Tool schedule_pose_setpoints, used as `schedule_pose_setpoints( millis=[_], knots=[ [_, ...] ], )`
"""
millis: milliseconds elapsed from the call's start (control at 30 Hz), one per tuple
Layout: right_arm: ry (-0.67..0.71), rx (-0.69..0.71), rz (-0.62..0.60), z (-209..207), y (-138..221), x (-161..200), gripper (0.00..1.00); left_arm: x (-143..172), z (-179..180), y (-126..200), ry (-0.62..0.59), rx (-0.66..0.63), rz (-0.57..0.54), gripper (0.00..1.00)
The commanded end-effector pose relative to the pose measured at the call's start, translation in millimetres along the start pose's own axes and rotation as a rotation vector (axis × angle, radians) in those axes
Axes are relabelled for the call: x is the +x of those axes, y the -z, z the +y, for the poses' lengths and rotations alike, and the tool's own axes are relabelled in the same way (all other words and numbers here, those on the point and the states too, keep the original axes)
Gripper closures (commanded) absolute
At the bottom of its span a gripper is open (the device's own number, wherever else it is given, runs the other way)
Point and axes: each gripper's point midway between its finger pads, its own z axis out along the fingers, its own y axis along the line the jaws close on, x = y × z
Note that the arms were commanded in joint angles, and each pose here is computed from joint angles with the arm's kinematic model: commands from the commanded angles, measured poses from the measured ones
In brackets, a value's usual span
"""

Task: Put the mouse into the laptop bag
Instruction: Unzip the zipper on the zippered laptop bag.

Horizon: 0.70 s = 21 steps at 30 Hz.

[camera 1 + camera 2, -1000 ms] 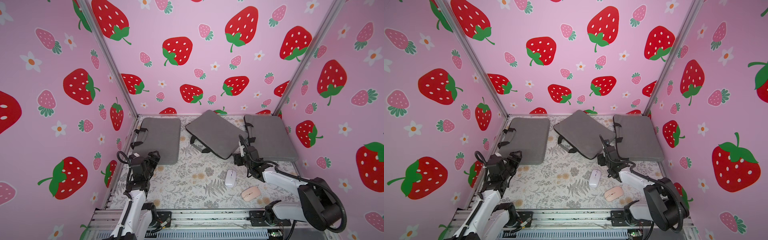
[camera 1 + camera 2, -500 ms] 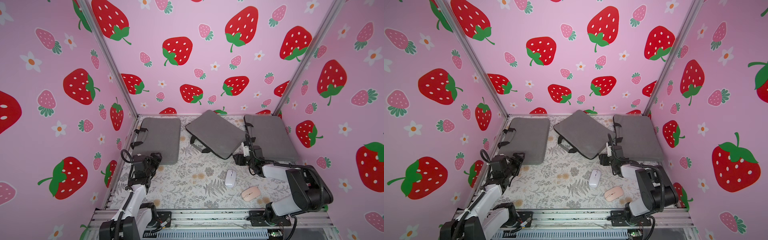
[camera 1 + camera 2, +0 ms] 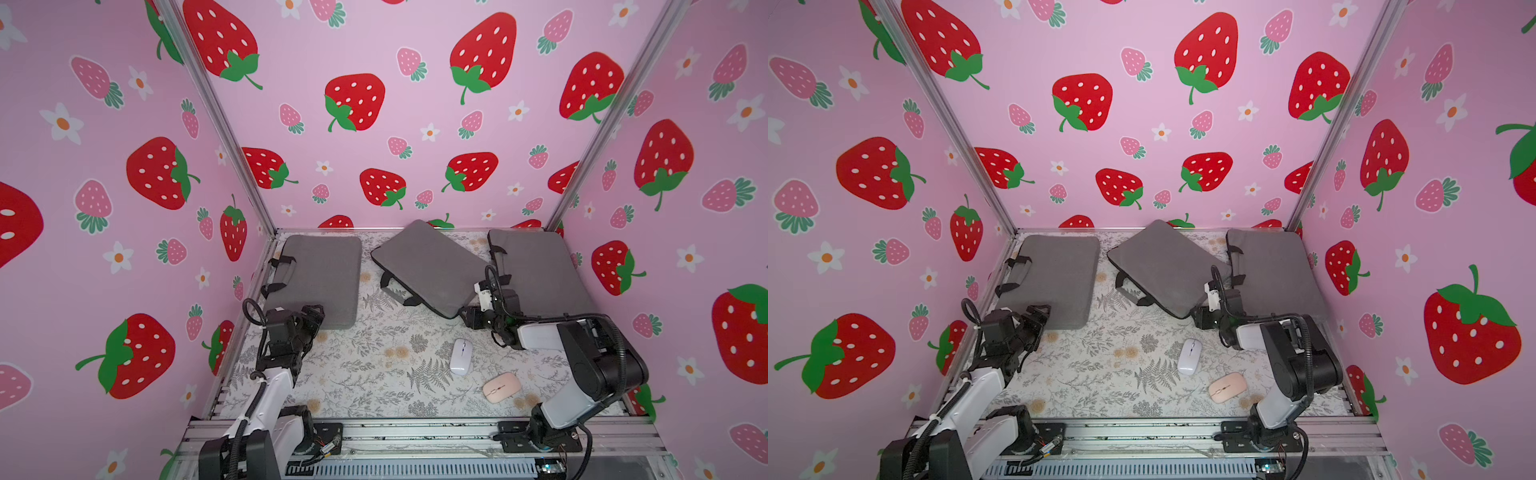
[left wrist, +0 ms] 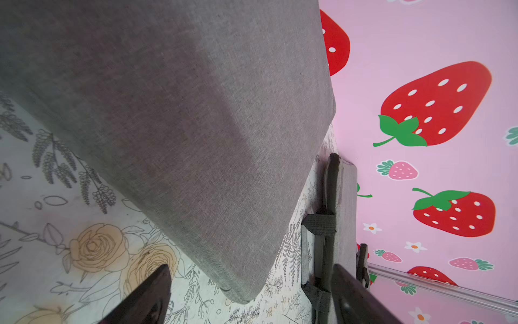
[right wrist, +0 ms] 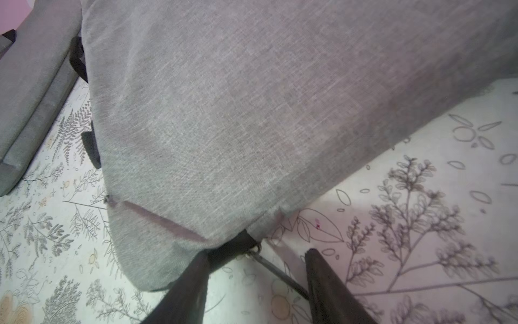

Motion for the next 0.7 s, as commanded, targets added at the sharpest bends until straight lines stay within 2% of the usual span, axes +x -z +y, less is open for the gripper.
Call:
schedule_pose_setpoints(
  millis=[0,100,233,467,667],
  knots=[
    [0.015,0.03,0.075,1.0,-2.6,26.0,0.47,-8.0,-16.2,2.6,-0.01,0.04,-0.022,0.11],
    [0.03,0.073,0.079,-0.7,-0.6,28.3,0.55,-8.4,-16.1,2.3,-0.007,0.037,-0.023,0.11],
    [0.08,0.136,0.085,1.4,0.8,32.2,0.6,-7.6,-15.2,1.5,-0.006,0.035,-0.018,0.11],
    [0.081,0.231,0.093,-10.0,1.5,36.7,0.63,-7.0,-15.2,1.3,-0.005,0.035,-0.015,0.11],
    [0.084,0.253,0.087,-12.7,5.9,39.8,0.67,-7.2,-15.2,1.2,-0.004,0.036,-0.016,0.11]
  ],
)
